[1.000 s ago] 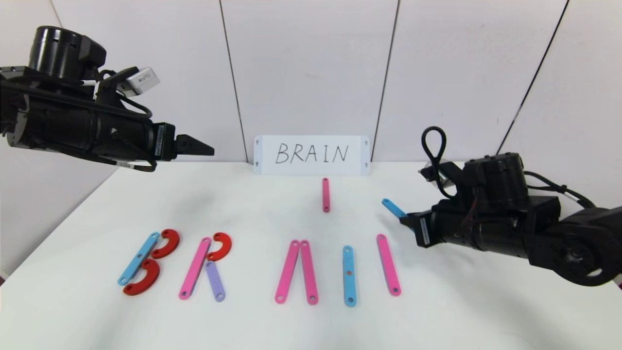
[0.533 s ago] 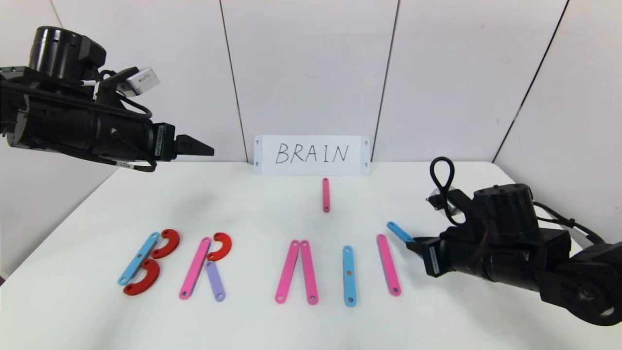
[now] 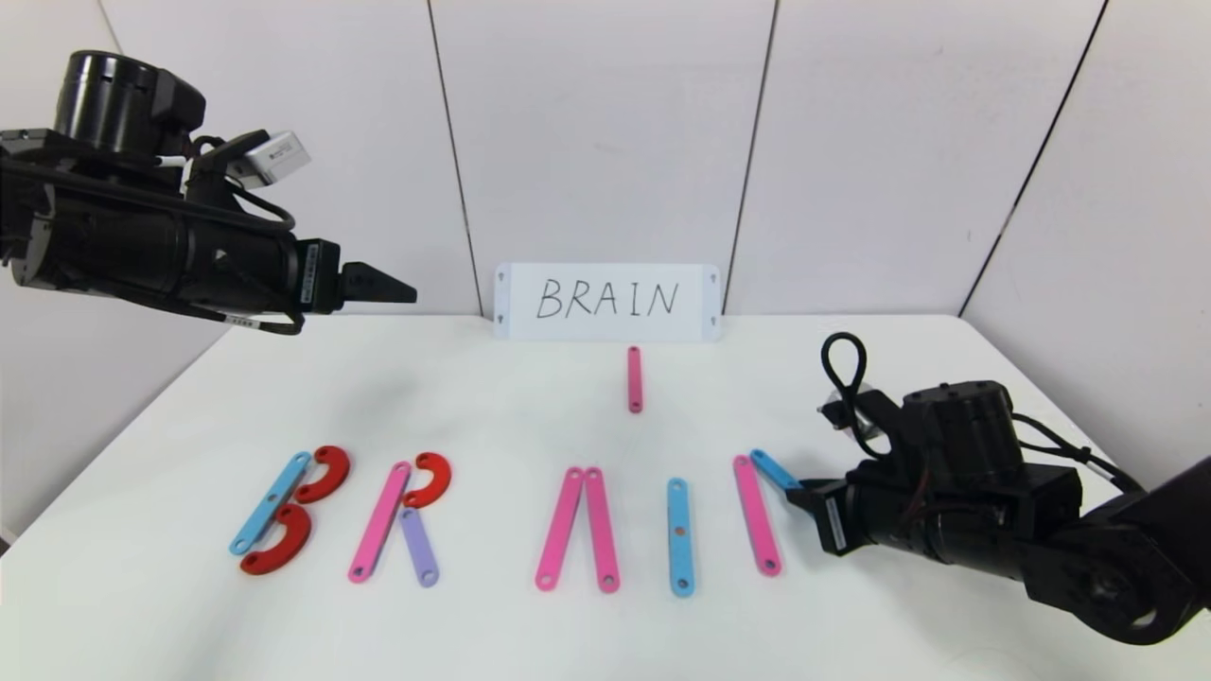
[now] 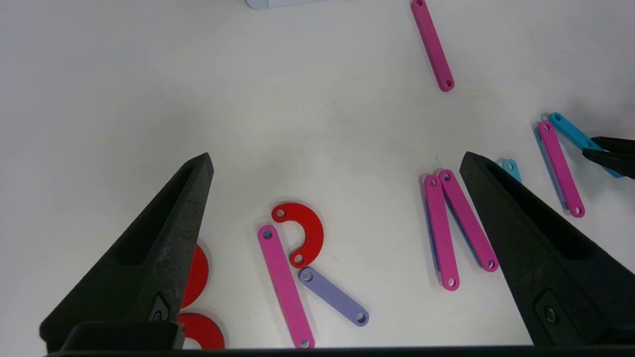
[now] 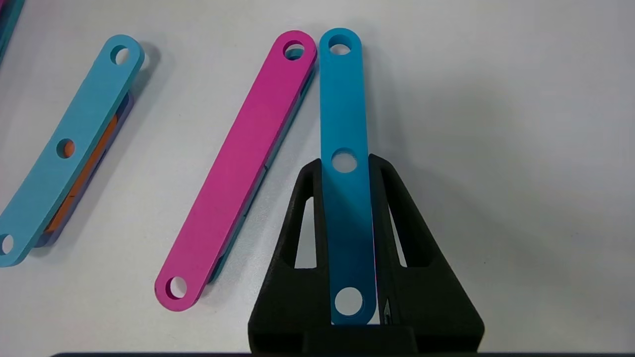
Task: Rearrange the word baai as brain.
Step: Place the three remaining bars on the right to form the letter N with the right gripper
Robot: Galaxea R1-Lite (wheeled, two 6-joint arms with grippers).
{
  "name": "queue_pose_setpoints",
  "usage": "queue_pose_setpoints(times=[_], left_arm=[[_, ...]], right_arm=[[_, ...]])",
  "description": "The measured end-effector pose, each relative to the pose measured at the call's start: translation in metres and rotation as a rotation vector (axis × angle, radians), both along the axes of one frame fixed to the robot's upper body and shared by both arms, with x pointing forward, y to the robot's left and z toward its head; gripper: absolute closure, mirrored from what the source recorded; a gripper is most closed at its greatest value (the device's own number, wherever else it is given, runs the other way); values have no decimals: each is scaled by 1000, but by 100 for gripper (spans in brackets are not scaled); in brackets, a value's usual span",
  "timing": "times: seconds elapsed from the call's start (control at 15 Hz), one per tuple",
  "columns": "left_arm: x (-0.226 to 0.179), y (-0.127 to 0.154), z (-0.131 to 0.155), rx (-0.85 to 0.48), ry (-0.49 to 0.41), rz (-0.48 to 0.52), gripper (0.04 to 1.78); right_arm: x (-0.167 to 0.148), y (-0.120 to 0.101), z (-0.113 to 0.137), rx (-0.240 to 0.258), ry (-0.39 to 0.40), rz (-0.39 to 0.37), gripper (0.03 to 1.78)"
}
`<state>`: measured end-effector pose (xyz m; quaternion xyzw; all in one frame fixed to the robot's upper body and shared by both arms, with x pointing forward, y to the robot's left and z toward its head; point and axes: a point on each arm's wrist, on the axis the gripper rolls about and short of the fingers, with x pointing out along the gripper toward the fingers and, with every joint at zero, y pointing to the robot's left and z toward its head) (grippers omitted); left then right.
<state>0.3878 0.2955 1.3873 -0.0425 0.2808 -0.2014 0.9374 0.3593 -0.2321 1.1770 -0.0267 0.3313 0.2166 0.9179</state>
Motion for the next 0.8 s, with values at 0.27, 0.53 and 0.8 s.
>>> queue_pose_setpoints(times=[0.27, 0.53, 0.8], left_arm=[[0, 0, 0, 1, 2, -1, 8], [0, 0, -1, 0, 4, -2, 8], [0, -1, -1, -2, 5, -7, 8]], right_arm=[[-1, -1, -5, -17, 9, 11, 154], [0, -6, -5, -27, 1, 27, 154], [-4, -11, -7, -18, 13, 62, 154]])
